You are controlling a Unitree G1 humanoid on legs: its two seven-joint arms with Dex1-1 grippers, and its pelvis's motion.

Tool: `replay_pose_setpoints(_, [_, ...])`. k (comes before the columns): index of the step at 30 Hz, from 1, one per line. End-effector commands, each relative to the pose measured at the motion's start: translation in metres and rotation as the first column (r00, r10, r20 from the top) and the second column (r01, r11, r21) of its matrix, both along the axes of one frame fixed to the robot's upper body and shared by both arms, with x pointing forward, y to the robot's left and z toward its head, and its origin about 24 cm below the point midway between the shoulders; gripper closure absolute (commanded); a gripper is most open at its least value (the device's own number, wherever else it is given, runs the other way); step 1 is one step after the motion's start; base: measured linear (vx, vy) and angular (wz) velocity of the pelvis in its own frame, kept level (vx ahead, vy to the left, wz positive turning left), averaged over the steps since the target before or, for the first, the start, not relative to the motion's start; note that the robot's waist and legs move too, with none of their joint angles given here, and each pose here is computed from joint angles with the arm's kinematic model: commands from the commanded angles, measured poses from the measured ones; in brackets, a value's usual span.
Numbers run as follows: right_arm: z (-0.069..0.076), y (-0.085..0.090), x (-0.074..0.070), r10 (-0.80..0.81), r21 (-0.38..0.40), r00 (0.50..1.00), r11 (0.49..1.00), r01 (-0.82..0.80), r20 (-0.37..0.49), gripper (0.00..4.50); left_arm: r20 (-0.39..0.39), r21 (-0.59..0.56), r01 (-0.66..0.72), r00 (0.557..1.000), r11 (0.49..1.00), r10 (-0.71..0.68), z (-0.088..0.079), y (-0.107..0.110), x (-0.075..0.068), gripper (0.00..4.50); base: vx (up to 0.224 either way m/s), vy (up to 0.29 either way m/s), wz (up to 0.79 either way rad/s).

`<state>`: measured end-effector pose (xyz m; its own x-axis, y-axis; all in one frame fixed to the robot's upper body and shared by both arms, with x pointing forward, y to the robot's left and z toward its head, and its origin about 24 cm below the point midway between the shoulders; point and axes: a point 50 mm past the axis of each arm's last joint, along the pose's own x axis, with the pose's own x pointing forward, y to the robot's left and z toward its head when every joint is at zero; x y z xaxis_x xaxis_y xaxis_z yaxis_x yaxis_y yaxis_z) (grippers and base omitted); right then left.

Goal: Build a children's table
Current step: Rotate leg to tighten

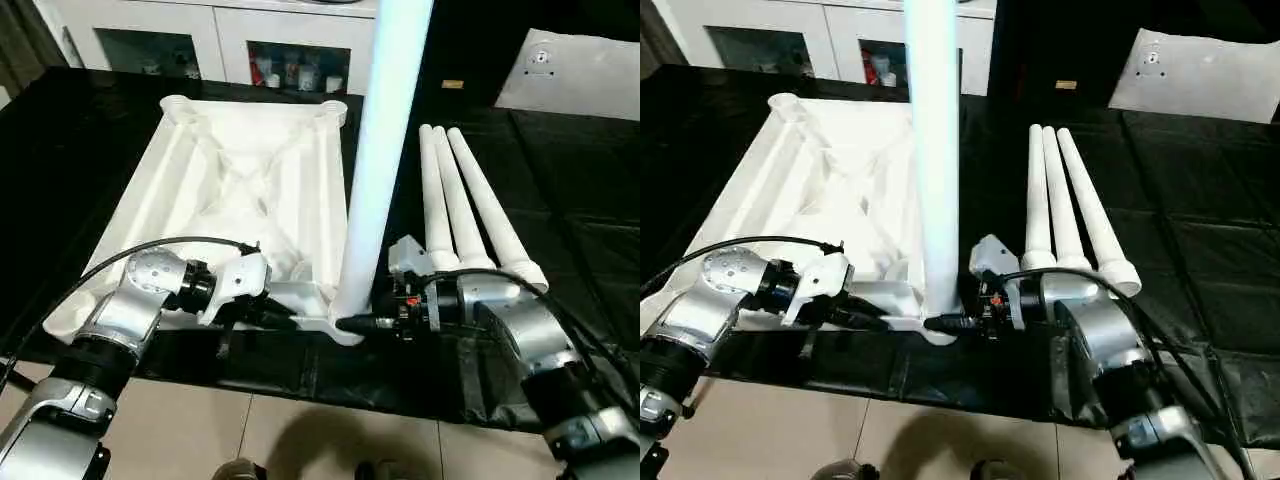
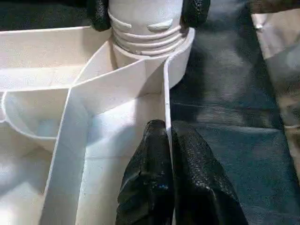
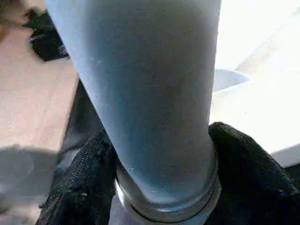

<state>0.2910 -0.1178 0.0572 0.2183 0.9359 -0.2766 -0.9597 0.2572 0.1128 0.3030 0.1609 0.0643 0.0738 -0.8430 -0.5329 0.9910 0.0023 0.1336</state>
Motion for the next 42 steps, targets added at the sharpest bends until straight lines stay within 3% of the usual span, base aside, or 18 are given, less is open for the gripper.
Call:
replay_pose_setpoints(1, [0.0,0.021,0.001,-0.11,0.034,0.994,0.993,0.109,0.017,1.82,0.035,0.036,-0.084,0.996,0.996,0.083,-0.006,-0.013,0.006,4.5,0.0,0.0,0.0])
replay_pose_setpoints(7, [-0.013,0.054,0.003,-0.35,0.038,0.937,0.936,0.35,-0.02,1.83,0.003,-0.1,-0.34,0.94,0.935,0.342,-0.001,-0.042,0.018,4.5,0.0,0.0,0.0])
replay_pose_setpoints(11, [-0.008,0.079,0.009,-0.507,0.065,0.86,0.858,0.51,-0.062,1.83,-0.004,-0.144,-0.495,0.866,0.857,0.5,0.003,-0.059,0.026,4.5,0.0,0.0,0.0])
replay_pose_setpoints(12, [-0.004,0.088,0.013,-0.56,0.064,0.826,0.823,0.564,-0.072,1.83,-0.002,-0.173,-0.571,0.815,0.803,0.579,0.007,-0.065,0.03,4.5,0.0,0.0,0.0])
replay_pose_setpoints(15, [0.003,0.094,0.016,-0.591,0.101,0.803,0.796,0.596,-0.081,1.83,0.016,-0.189,-0.601,0.789,0.777,0.614,0.012,-0.071,0.032,4.5,0.0,0.0,0.0])
replay_pose_setpoints(16, [0.004,0.094,0.017,-0.604,0.108,0.794,0.786,0.608,-0.071,1.27,0.02,-0.191,-0.601,0.788,0.776,0.615,0.013,-0.073,0.031,4.5,0.0,0.0,0.0])
replay_pose_setpoints(17, [0.004,0.094,0.017,-0.603,0.109,0.795,0.787,0.607,-0.07,1.13,0.021,-0.191,-0.6,0.789,0.777,0.614,0.013,-0.073,0.031,4.5,0.0,0.0,0.0])
replay_pose_setpoints(21, [0.002,0.085,0.014,-0.613,0.106,0.789,0.783,0.613,-0.03,0.76,0.051,-0.186,-0.57,0.808,0.8,0.588,0.015,-0.074,0.028,4.5,0.013,-0.001,0.0])
replay_pose_setpoints(22, [-0.001,0.076,0.013,-0.62,0.074,0.784,0.784,0.617,0.029,0.67,0.063,-0.191,-0.558,0.814,0.808,0.577,0.015,-0.072,0.027,4.5,0.0,0.0,0.0])
replay_pose_setpoints(24, [-0.003,0.071,0.012,-0.627,0.073,0.779,0.778,0.624,0.018,0.57,0.07,-0.189,-0.554,0.816,0.811,0.574,0.015,-0.071,0.026,4.5,0.0,0.0,0.0])
replay_pose_setpoints(30, [0.002,0.042,0.01,-0.736,0.151,0.677,0.668,0.728,-0.005,0.1,0.087,-0.2,-0.545,0.818,0.815,0.568,0.013,-0.066,0.023,4.5,0.0,0.0,0.0])
replay_pose_setpoints(33, [0.01,0.022,0.006,-0.787,0.206,0.617,0.603,0.771,-0.004,0.1,0.051,-0.251,-0.574,0.797,0.78,0.602,0.015,-0.065,0.025,4.5,0.0,0.0,0.0])
replay_pose_setpoints(35, [0.013,0.019,0.004,-0.79,0.219,0.612,0.597,0.772,-0.006,0.0,0.044,-0.274,-0.569,0.798,0.775,0.601,0.017,-0.066,0.026,3.95,0.0,0.0,0.0])
replay_pose_setpoints(38, [0.013,0.013,-0.002,-0.791,0.173,0.611,0.6,0.781,-0.016,0.0,0.04,-0.322,-0.555,0.801,0.767,0.597,0.024,-0.068,0.027,3.93,0.0,0.0,0.0])
replay_pose_setpoints(42, [0.011,0.009,-0.006,-0.788,0.13,0.616,0.611,0.781,0.006,0.0,0.036,-0.357,-0.571,0.782,0.739,0.622,0.031,-0.063,0.03,3.55,0.0,0.0,0.0])
